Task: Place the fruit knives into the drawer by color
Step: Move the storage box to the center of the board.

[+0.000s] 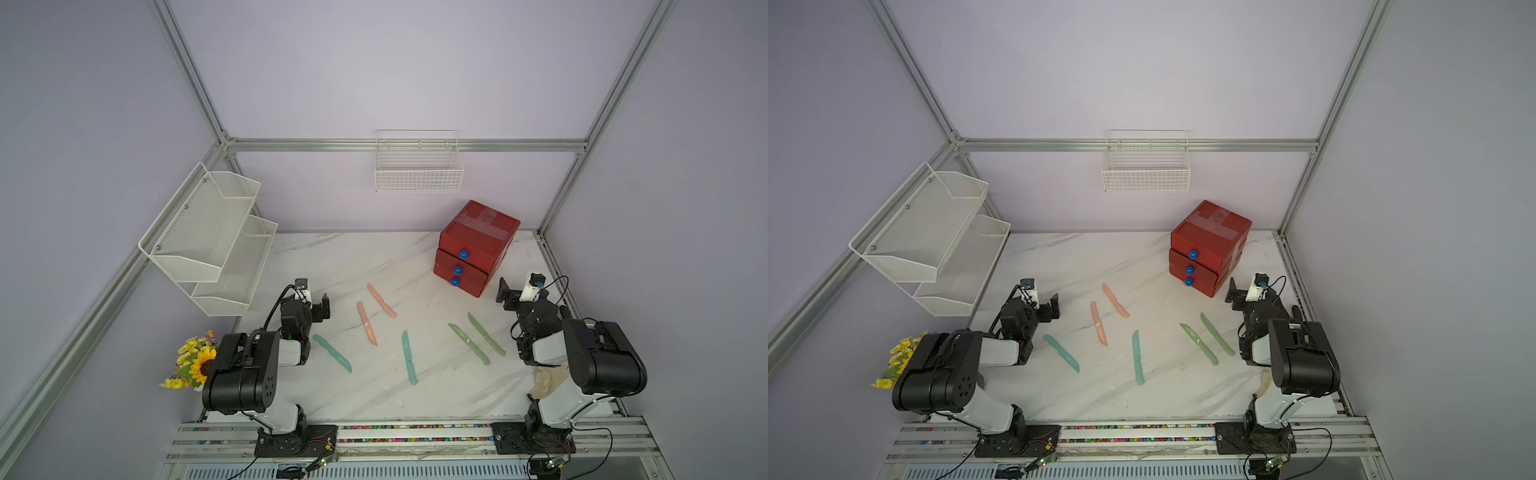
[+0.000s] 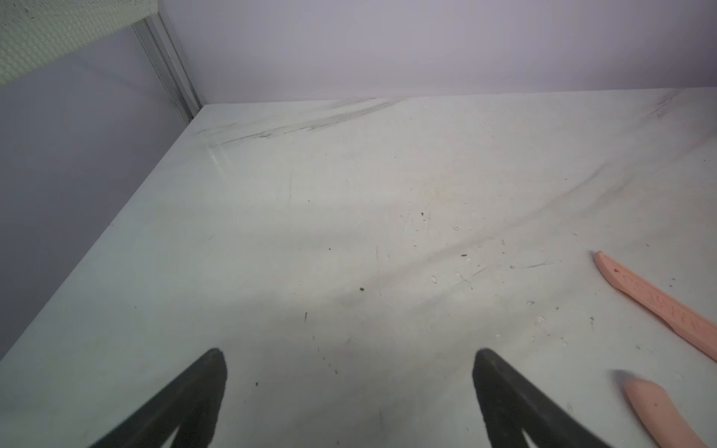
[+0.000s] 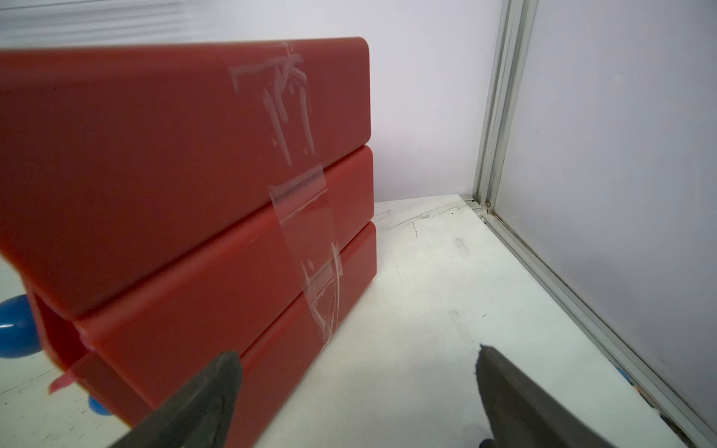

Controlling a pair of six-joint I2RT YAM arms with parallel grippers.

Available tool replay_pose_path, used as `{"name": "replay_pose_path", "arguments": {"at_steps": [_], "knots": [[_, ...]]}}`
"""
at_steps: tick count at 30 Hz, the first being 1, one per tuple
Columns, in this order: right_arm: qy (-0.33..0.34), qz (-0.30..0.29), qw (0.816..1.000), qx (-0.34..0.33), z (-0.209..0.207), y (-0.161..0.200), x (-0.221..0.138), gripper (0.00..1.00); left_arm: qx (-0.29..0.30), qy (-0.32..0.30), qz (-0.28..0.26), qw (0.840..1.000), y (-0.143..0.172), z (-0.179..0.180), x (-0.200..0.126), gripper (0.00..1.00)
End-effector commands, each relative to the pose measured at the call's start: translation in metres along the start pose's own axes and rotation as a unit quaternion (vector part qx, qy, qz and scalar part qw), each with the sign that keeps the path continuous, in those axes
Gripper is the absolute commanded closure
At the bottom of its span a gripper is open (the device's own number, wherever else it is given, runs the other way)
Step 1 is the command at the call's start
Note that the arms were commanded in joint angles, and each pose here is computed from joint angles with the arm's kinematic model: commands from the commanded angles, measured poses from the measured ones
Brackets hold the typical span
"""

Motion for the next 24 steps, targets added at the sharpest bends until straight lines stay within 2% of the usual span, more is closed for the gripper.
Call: {"name": "replay_pose_path", "arguments": {"at_steps": [1,24], "knots": [[0.004,-0.013,1.000,0.005,-0.0006,-0.0094,0.0008,0.03,-0.005,0.002,-0.037,0.999,-0.0235,-0.0024,0.0000,0.00],[0.005,-0.011,1.000,0.005,-0.0010,-0.0091,0.0010,0.03,-0.007,0.004,-0.045,0.999,-0.0242,-0.0027,-0.0006,0.00]]}}
Point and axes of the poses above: each gripper's point midway between its finger pads, its own x axis out along the fingers, its own z axis along the line the jaws close on, y = z × x, the point moved 1 cm from there along -x, back along the fingers, and after that the axes turned 14 degrees about -x, right-handed, at the moved point
